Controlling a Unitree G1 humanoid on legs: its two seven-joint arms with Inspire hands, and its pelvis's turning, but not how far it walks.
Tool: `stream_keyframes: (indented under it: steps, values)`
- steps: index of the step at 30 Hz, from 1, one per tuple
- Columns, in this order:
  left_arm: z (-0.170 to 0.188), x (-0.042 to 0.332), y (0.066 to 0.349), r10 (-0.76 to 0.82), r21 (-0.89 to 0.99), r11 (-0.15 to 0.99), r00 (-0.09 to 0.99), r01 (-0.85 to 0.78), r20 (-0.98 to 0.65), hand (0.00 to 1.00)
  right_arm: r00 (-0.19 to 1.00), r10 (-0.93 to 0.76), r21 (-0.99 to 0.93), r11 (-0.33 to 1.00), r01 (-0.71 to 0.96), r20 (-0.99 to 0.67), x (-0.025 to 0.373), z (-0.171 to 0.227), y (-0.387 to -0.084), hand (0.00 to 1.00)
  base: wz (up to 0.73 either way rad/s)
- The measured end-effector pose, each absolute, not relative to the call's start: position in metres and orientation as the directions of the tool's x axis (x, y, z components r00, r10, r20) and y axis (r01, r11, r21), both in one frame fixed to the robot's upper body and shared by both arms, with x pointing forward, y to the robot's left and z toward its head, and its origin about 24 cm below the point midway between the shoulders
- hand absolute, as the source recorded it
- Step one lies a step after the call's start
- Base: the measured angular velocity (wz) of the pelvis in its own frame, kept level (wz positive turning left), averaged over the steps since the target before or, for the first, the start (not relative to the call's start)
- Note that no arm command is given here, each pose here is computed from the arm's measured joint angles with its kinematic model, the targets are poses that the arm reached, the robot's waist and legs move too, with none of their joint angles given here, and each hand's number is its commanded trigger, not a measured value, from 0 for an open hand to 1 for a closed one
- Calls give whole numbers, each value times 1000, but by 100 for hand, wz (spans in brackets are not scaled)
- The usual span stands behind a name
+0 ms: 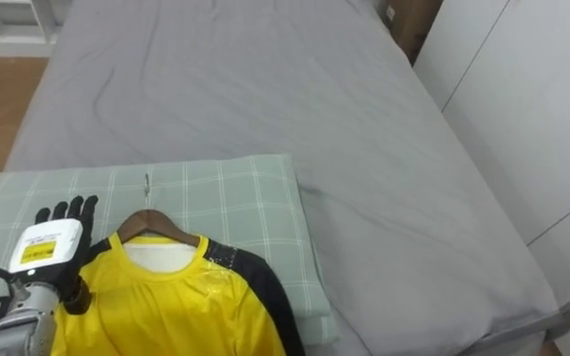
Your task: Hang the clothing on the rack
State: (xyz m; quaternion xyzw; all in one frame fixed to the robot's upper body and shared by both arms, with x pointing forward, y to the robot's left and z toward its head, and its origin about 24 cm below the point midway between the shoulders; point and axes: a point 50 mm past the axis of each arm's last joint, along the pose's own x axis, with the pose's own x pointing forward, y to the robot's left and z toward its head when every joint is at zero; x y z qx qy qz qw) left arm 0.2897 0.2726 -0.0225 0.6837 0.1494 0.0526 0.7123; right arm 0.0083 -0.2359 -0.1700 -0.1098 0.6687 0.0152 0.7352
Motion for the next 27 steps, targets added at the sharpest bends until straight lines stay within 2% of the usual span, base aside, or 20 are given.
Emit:
stream_keyframes:
  steps: [13,20,27]
  values:
    - [-22,292,277,288,971,81,927,226,-240,0,79,-111,-124,977,-174,-991,-2,-170,-235,0,-2]
    - [-32,286,285,335,937,130,875,323,-349,0,67,-103,-114,977,-178,-992,-2,-170,-234,0,2]
    - [-33,283,290,355,931,142,860,337,-366,0,45,-105,-111,979,-169,-993,-11,-170,-234,0,0]
